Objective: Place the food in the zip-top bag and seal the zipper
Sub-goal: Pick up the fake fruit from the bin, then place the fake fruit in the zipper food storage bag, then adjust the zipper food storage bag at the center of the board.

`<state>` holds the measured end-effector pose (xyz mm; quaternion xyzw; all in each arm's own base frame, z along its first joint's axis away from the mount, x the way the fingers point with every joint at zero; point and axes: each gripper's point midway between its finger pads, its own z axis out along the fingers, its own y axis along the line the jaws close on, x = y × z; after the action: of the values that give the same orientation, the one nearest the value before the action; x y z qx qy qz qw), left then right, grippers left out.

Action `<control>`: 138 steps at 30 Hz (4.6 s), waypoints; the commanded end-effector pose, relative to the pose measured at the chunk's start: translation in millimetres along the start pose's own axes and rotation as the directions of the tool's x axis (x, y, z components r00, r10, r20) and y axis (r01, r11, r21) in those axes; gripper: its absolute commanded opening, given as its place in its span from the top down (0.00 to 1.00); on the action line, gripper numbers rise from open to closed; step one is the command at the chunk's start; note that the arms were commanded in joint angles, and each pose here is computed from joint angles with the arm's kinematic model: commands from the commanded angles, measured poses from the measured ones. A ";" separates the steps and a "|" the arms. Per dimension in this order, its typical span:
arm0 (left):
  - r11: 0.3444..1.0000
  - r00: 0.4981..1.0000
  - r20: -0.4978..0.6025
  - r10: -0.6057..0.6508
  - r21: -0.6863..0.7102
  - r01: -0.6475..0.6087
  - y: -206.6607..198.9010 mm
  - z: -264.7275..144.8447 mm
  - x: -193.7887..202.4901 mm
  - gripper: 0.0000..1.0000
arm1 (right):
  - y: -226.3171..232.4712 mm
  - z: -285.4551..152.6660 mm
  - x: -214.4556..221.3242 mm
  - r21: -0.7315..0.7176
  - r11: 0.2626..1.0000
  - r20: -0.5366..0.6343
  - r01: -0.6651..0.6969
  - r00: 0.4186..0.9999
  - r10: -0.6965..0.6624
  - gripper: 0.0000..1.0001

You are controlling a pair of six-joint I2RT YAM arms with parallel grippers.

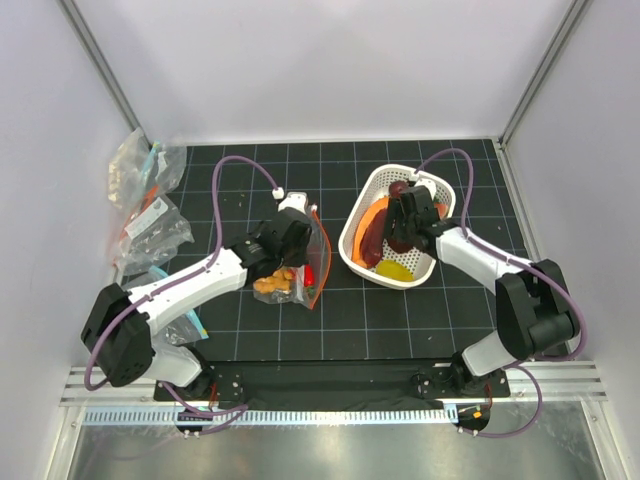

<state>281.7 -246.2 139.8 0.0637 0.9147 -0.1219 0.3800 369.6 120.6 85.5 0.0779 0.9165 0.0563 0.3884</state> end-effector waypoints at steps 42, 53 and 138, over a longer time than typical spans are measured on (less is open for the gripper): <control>0.879 0.987 -0.108 -0.116 0.452 0.152 -107.8 -37.3 4.2 1.00 | 149.1 -186.0 -21.6 -0.796 0.604 0.265 -0.034 0.878 0.398 0.51; 0.804 0.963 -0.179 -0.204 0.530 0.269 -101.2 -37.0 -5.4 1.00 | 170.3 -166.6 -11.2 -0.729 0.684 0.312 0.019 0.899 0.308 0.50; 0.961 0.982 0.184 -0.034 -0.264 0.082 49.6 -69.5 -84.2 1.00 | 206.9 -131.5 -6.6 -0.435 0.860 0.302 0.267 0.943 -0.141 0.87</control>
<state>290.5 -197.8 212.6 -0.0023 0.9130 -0.0420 0.4058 300.7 295.1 209.4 -0.1057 0.8265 0.1761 0.5241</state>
